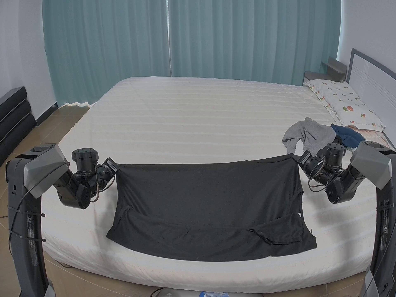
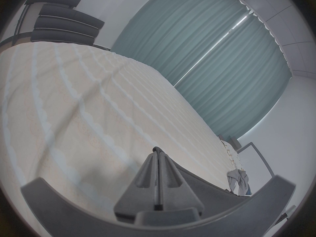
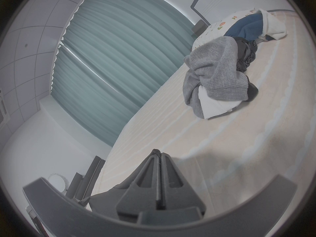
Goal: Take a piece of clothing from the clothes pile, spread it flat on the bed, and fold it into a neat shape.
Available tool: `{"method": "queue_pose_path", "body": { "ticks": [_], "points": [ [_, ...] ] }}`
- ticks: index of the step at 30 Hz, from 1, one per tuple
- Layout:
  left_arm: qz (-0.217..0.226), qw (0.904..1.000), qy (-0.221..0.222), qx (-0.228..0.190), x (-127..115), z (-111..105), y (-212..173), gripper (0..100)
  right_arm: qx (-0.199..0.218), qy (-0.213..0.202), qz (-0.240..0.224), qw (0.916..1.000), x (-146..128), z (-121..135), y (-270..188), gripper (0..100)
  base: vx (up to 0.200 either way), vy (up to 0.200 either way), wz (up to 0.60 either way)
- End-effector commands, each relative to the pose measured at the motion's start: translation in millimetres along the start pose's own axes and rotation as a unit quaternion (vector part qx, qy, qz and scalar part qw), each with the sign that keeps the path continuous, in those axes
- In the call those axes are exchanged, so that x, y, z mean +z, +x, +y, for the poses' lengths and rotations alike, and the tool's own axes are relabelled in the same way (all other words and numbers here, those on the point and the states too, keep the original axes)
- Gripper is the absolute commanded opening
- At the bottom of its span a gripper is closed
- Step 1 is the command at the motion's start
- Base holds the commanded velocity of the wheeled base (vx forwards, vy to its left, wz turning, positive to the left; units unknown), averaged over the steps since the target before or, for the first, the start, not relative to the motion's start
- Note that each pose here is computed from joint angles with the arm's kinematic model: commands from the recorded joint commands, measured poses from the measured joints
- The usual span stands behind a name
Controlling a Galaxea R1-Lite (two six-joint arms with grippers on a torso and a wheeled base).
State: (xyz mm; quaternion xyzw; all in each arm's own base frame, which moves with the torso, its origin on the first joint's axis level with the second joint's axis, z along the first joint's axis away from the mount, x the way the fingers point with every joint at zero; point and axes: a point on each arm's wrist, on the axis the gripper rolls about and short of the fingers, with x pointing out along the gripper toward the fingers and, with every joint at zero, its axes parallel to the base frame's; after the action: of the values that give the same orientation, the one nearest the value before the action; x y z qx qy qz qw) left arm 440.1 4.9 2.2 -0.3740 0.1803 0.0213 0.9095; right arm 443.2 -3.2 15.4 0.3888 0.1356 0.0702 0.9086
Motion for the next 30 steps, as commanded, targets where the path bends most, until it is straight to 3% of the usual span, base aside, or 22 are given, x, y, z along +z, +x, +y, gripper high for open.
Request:
{"method": "queue_pose_path", "body": {
  "ticks": [1, 16, 24, 30],
  "points": [
    [0.003, 1.0000, 0.001, -0.001, -3.2, -0.6, 0.9, 0, -0.007, 0.002, -0.006, 1.0000, 4.2, -7.0, -1.8, 0, 0.000, 0.000, 0.00],
    [0.009, 0.9999, 0.003, 0.002, -6.0, -1.3, -3.6, 0, -0.013, 0.001, 0.013, 0.9998, -0.3, -9.6, -12.1, 0, 0.000, 0.000, 0.00],
    [-0.011, 0.9995, 0.023, -0.018, -9.7, -0.1, -13.9, 0, 0.011, -0.011, 0.019, 0.9997, 1.2, -3.9, -23.7, 0, 0.000, 0.000, 0.00],
    [-0.009, 0.9990, 0.040, -0.018, -13.3, 1.2, -9.9, 0, 0.006, -0.023, 0.032, 0.9992, -14.9, -14.7, -12.9, 0, 0.000, 0.000, 0.00]
  ]
}}
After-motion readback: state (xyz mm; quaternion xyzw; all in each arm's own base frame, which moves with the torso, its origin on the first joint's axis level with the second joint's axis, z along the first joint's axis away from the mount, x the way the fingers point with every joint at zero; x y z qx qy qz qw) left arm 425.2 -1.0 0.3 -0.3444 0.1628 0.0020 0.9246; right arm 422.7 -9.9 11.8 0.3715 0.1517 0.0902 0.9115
